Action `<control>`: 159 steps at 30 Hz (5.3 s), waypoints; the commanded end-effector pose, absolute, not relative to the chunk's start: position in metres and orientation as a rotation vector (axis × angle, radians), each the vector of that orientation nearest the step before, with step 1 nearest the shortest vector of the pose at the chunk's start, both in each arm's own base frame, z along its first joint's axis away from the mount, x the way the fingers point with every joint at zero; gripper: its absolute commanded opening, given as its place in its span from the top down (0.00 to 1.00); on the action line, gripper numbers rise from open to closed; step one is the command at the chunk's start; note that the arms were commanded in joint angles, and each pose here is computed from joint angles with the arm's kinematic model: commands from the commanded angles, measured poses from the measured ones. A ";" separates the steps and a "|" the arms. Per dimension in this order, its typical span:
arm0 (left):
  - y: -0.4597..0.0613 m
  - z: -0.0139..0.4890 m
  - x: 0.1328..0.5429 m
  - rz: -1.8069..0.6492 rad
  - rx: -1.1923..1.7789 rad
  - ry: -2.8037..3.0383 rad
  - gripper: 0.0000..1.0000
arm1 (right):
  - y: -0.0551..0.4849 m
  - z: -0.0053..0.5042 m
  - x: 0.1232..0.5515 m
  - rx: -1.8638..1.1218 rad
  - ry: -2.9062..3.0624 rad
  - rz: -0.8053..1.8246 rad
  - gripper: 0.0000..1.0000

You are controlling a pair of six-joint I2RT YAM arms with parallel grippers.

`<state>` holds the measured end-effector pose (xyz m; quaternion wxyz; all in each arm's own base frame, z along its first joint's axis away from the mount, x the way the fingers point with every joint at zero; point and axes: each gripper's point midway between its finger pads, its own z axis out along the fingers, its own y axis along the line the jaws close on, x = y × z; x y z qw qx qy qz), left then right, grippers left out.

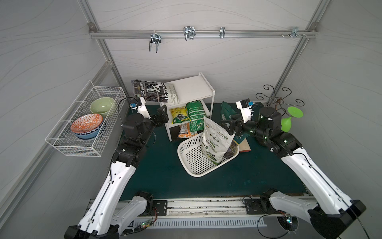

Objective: Take down the fertilizer bag from the shelf
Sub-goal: Pick up the fertilizer bag from the shelf, then place the fertilizer bag in the storage box, then adjust the shelf at the center of the board.

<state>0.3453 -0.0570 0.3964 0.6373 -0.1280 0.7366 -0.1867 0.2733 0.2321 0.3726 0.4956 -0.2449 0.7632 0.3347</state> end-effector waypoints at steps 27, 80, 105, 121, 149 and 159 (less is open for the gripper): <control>-0.043 0.510 0.373 -0.740 -0.283 1.298 1.00 | 0.224 0.379 0.274 -0.604 1.815 0.744 0.12; -0.214 0.384 0.268 -1.271 0.089 1.588 1.00 | 0.223 0.385 0.265 -0.574 1.811 0.803 0.11; -0.294 0.256 0.312 -1.024 -0.151 1.818 1.00 | 0.222 0.371 0.266 -0.569 1.836 0.790 0.11; -0.324 0.232 0.291 -1.166 -0.204 1.953 0.25 | 0.214 0.369 0.262 -0.567 1.826 0.748 0.10; -0.084 0.280 0.340 -0.239 -0.046 1.913 0.12 | 0.224 0.366 0.269 -0.596 1.841 0.773 0.10; -0.079 0.275 0.383 -0.206 -0.098 1.892 0.42 | 0.225 0.362 0.272 -0.605 1.851 0.760 0.10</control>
